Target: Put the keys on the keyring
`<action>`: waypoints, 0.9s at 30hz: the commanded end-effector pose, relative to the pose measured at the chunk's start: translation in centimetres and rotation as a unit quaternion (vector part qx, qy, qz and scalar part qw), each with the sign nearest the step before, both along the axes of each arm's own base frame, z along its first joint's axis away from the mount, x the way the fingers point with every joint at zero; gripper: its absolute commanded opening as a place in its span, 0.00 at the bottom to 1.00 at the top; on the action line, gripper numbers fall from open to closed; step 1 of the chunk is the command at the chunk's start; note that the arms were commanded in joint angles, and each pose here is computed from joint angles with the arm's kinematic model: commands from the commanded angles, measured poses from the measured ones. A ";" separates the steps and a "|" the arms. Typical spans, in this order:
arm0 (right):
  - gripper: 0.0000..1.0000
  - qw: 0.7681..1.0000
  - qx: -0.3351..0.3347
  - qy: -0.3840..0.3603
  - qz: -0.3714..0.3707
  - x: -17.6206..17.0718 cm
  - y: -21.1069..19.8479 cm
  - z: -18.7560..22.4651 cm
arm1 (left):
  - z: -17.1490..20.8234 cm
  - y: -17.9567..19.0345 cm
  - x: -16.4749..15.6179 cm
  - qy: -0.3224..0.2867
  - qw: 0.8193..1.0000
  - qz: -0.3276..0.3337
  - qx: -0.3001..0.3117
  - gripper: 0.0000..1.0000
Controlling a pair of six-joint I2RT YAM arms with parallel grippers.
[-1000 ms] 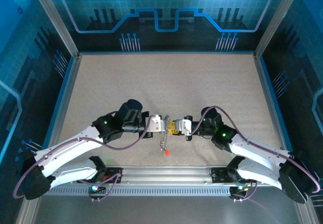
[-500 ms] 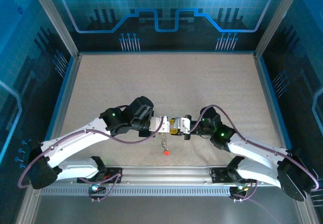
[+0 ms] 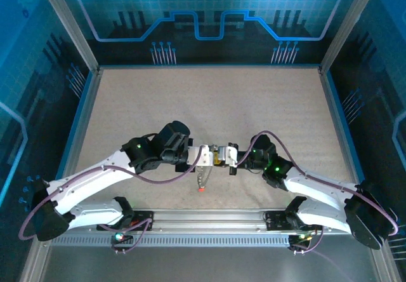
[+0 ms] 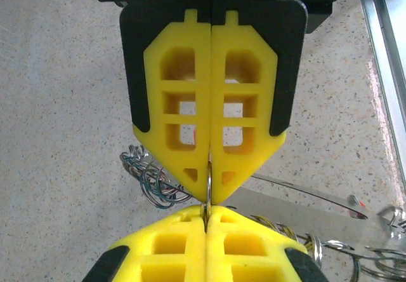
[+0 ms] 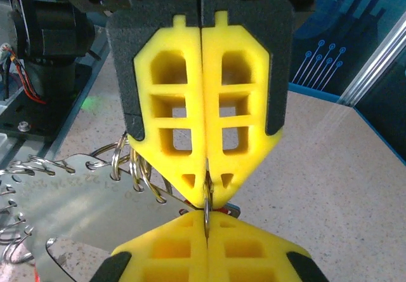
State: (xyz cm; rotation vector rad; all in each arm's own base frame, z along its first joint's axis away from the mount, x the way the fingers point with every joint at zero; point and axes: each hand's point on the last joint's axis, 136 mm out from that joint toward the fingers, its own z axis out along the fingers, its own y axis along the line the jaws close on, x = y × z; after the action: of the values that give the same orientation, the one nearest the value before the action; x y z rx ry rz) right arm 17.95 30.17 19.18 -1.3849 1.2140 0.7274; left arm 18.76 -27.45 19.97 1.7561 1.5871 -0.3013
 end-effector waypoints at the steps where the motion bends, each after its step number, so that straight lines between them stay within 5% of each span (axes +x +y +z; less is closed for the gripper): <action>1: 0.00 1.000 0.015 -0.004 0.012 -0.9 0.1 0.2 | 1.8 -1.0 -0.4 -0.010 0.999 -0.013 -0.047 0.03; 6: 0.00 0.998 0.057 -0.025 -0.010 -0.6 -0.6 1.6 | 1.3 -0.3 -0.3 -0.031 0.997 0.000 -0.074 0.26; 17: 0.00 0.996 0.071 -0.046 0.001 -1.1 -0.8 2.3 | 2.1 -0.8 -0.7 -0.034 0.986 0.000 -0.163 0.30; 27: 0.00 0.995 0.084 -0.061 0.009 -1.3 -0.3 3.2 | 1.0 -1.3 -1.0 -0.017 0.989 -0.024 -0.145 0.27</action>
State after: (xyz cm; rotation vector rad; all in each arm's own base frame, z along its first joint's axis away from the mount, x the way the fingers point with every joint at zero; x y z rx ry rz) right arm 17.13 29.30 19.93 -1.3059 1.1326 0.7286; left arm 17.97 -28.40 20.77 1.5562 1.4189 -0.4609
